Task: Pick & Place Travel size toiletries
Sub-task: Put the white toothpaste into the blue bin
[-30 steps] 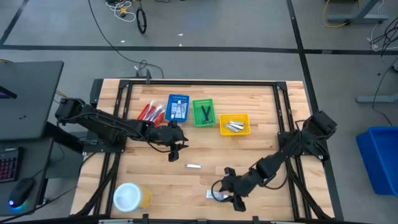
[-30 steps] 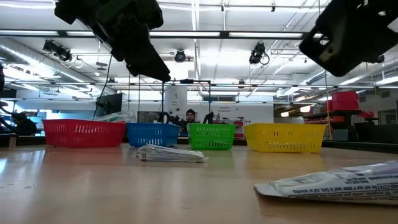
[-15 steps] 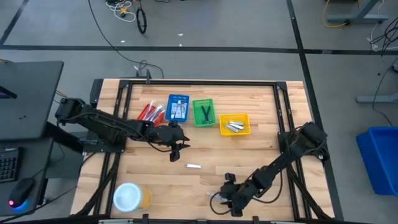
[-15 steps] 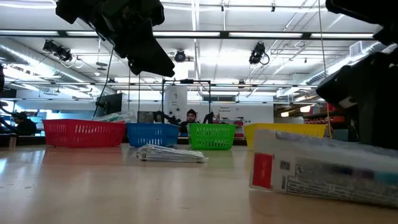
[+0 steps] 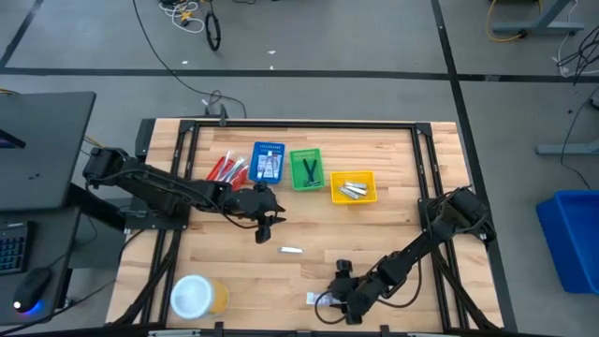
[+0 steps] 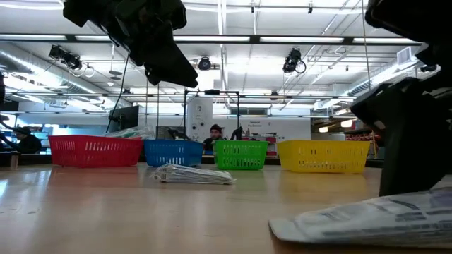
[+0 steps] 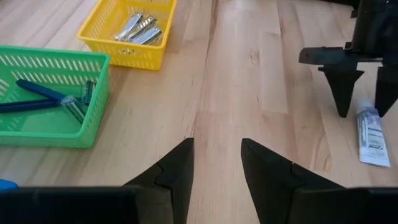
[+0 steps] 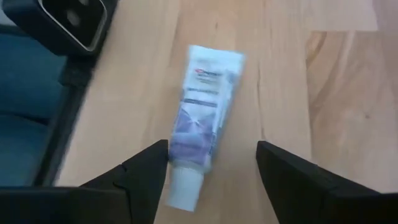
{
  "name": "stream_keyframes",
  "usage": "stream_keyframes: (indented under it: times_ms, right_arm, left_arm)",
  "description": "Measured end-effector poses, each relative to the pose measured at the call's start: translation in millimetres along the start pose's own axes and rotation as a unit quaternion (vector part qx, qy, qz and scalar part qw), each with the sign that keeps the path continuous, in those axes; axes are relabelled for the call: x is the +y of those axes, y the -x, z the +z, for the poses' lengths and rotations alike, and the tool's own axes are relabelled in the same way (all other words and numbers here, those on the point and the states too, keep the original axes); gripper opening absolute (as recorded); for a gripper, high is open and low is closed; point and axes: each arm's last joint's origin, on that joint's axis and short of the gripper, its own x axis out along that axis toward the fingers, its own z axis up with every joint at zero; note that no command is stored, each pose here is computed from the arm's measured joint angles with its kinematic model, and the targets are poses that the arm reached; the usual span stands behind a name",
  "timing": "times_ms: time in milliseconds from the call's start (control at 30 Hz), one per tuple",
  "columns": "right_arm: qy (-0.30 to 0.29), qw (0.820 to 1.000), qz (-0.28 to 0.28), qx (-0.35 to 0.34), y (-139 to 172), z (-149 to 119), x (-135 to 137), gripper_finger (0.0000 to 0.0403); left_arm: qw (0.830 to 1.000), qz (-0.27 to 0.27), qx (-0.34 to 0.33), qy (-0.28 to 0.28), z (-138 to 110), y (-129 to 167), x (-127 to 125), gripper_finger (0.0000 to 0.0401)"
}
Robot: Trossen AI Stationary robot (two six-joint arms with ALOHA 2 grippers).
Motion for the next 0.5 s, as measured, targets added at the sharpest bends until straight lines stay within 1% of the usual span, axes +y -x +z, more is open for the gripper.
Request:
stream_keyframes:
  times_ms: [67,133,367,500]
  right_arm:
    - [0.018,1.0,-0.014,0.01,-0.3,-2.1,-2.7,0.025]
    - [0.025,0.999,-0.022,0.018,-0.5,-2.6,-5.0,0.0236]
    - [0.018,0.999,-0.012,0.028,-2.0,0.8,-11.1,0.0157]
    - [0.044,0.999,-0.008,0.025,-2.6,1.3,-11.4,0.0119]
  left_arm:
    - [1.0,0.0,0.0,0.0,0.1,0.0,-0.1,0.0141]
    - [1.0,0.0,0.0,0.0,0.1,0.0,0.0,0.0141]
    - [1.0,0.0,0.0,0.0,0.1,0.0,-0.1,0.0141]
    - [1.0,0.0,0.0,0.004,0.0,0.0,-0.1,0.0141]
